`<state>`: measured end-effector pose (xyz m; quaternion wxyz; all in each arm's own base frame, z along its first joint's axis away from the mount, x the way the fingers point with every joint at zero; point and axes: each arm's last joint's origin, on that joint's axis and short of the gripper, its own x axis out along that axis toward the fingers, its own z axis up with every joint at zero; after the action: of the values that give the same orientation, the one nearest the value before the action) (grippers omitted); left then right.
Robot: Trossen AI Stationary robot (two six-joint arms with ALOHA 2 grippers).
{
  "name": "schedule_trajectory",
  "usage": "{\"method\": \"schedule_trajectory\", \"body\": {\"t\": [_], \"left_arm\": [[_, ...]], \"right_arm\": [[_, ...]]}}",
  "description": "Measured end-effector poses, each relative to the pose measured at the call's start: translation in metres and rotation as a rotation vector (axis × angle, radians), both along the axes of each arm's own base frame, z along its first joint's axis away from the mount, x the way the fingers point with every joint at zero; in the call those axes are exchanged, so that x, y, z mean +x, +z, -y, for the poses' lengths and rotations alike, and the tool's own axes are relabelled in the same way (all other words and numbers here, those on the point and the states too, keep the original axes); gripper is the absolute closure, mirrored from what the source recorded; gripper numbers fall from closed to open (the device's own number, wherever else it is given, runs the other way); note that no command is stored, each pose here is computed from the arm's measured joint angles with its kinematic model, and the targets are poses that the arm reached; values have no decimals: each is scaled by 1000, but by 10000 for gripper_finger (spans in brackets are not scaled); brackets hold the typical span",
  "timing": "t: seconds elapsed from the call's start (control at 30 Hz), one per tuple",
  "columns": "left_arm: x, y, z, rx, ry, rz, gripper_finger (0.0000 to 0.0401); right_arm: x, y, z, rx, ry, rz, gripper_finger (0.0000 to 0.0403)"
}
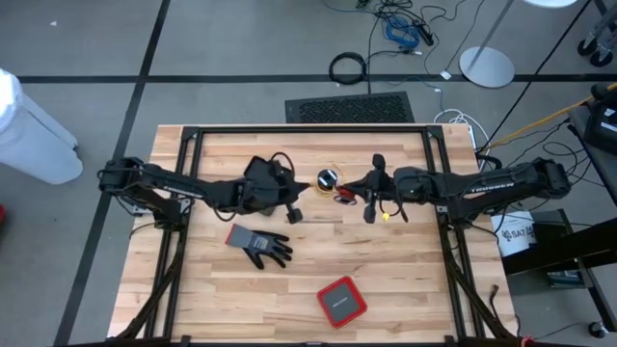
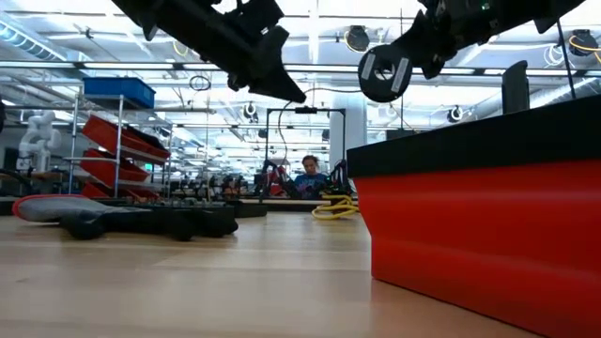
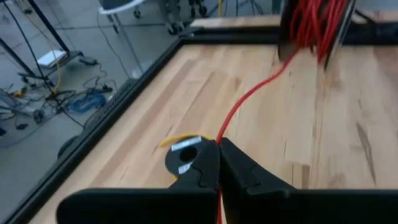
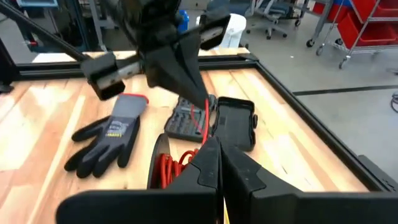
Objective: Coil cords
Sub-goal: Coil the red wire onto the spool
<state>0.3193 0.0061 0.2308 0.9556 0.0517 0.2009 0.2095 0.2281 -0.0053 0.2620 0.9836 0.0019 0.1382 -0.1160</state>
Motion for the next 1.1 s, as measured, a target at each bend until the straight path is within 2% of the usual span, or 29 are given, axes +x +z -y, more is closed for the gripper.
{"method": "schedule_trajectory", "body": {"t": [0.1, 0.23, 0.4, 0.67, 0.8, 1.1], "left_arm": [[2, 4, 0, -8, -13, 49, 401], [5, 10, 2, -70, -60, 138, 401], [7, 13, 4, -145, -99, 189, 401], [8, 14, 4, -207, -104, 222, 401], [11, 13, 5, -239, -105, 259, 401], [39, -19, 6, -300, -110, 317, 401]], "right_arm": [[4, -5, 0, -11, 3, -26, 403], [12, -15, 4, -23, -12, -63, 403], [23, -27, 9, -96, -116, -103, 403], [41, -33, 10, -149, -124, -26, 403], [48, -39, 12, -165, -170, -8, 403], [63, -38, 13, -170, -206, 46, 403]]}}
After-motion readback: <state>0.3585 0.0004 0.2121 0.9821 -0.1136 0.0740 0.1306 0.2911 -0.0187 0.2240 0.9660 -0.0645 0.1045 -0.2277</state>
